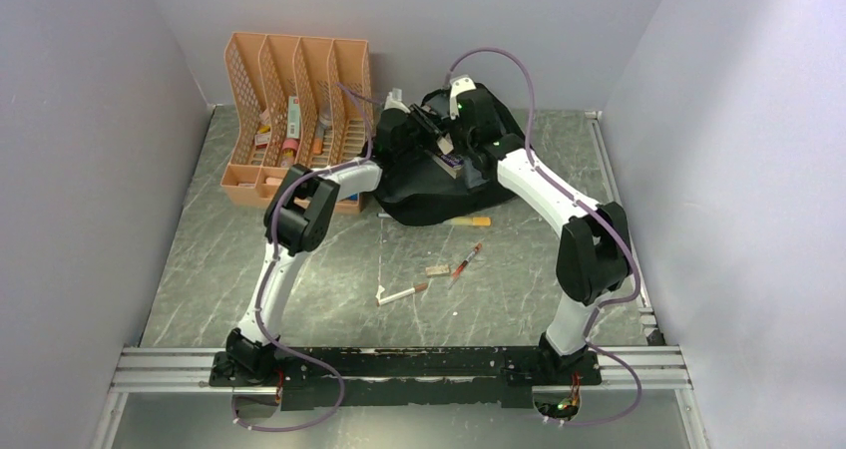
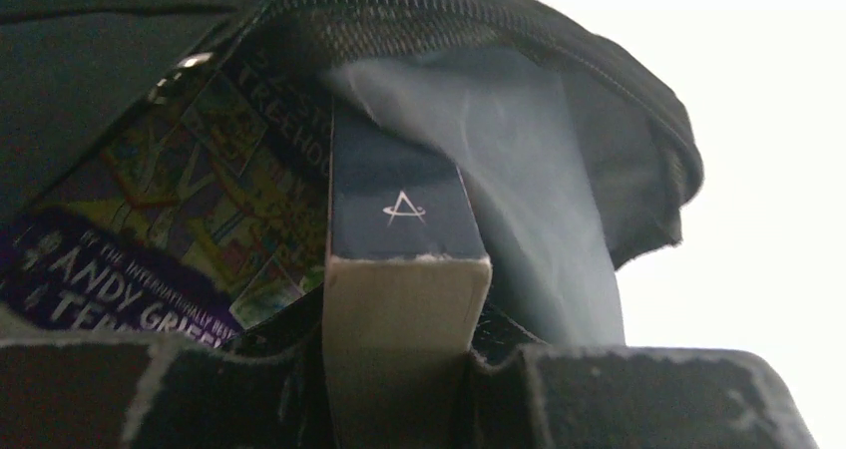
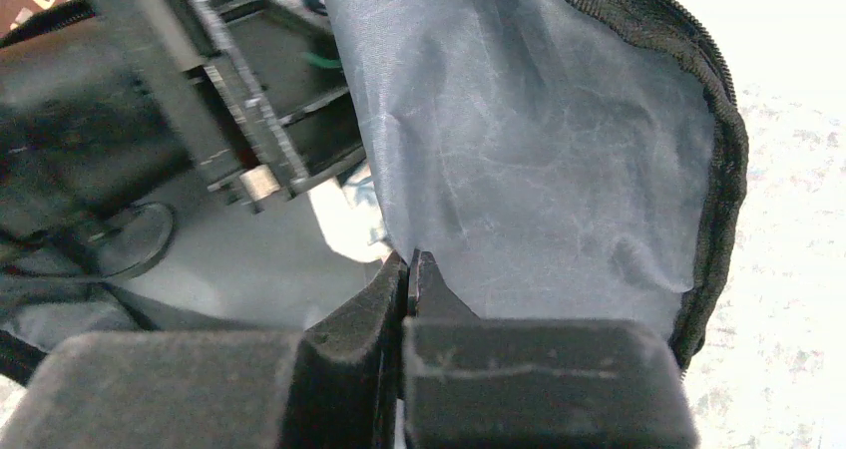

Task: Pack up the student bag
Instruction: Place the book in the student bag.

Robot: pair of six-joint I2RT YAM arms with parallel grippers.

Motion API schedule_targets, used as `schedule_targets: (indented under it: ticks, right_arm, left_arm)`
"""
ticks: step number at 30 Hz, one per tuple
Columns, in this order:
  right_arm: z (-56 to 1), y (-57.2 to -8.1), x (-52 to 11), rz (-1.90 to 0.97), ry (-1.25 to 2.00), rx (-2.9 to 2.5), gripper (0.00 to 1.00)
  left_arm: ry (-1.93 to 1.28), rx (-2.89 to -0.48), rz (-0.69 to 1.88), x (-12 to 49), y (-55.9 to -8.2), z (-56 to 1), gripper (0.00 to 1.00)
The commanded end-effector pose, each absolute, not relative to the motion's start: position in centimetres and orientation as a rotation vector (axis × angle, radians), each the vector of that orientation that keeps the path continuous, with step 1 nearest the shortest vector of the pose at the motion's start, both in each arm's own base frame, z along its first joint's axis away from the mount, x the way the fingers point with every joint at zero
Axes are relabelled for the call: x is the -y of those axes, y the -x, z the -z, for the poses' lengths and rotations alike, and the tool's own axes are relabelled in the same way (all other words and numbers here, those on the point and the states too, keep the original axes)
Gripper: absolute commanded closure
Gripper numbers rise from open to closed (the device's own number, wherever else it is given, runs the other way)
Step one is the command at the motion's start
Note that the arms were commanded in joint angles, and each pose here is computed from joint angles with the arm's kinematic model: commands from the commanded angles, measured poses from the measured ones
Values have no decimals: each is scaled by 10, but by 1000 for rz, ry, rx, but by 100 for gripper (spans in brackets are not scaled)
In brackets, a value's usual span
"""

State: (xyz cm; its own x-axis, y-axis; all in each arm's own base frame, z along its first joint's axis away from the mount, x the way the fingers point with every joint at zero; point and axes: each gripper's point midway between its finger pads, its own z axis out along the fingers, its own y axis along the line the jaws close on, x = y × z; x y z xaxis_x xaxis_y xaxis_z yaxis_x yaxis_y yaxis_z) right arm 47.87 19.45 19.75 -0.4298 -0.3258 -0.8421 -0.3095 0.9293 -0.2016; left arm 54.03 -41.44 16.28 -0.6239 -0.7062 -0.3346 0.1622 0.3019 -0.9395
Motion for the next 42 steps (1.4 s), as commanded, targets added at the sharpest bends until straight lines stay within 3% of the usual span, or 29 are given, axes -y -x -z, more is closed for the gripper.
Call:
schedule_targets:
  ticks: [1, 11, 18, 21, 24, 29, 33, 42]
  right_arm:
    - [-236, -473, -197, -59, 395, -1952, 100]
    - [-232, -462, -193, -115, 381, -1959, 100]
    - [-231, -461, -187, -130, 369, -1961, 100]
    - [-229, -462, -184, -135, 365, -1965, 100]
    - [-229, -462, -184, -141, 367, -1967, 100]
    - [-228, -462, -178, -126, 359, -1971, 100]
    - [-223, -462, -172, -118, 349, -1978, 100]
    - [-218, -460, -164, -119, 341, -1991, 100]
  left_arm:
    - [451, -1589, 1487, 437, -557, -223, 95]
    - [520, -1682, 1393, 463, -579, -168, 94]
    - [506, -1753, 1325, 464, -579, -151, 71]
    - [494, -1774, 1315, 464, -576, -146, 55]
    - [473, -1794, 1305, 462, -571, -145, 31]
    - [436, -1823, 1284, 455, -560, -147, 9]
    - [418, -1870, 1268, 446, -551, -147, 3]
    - [442, -1941, 1190, 399, -528, -152, 3]
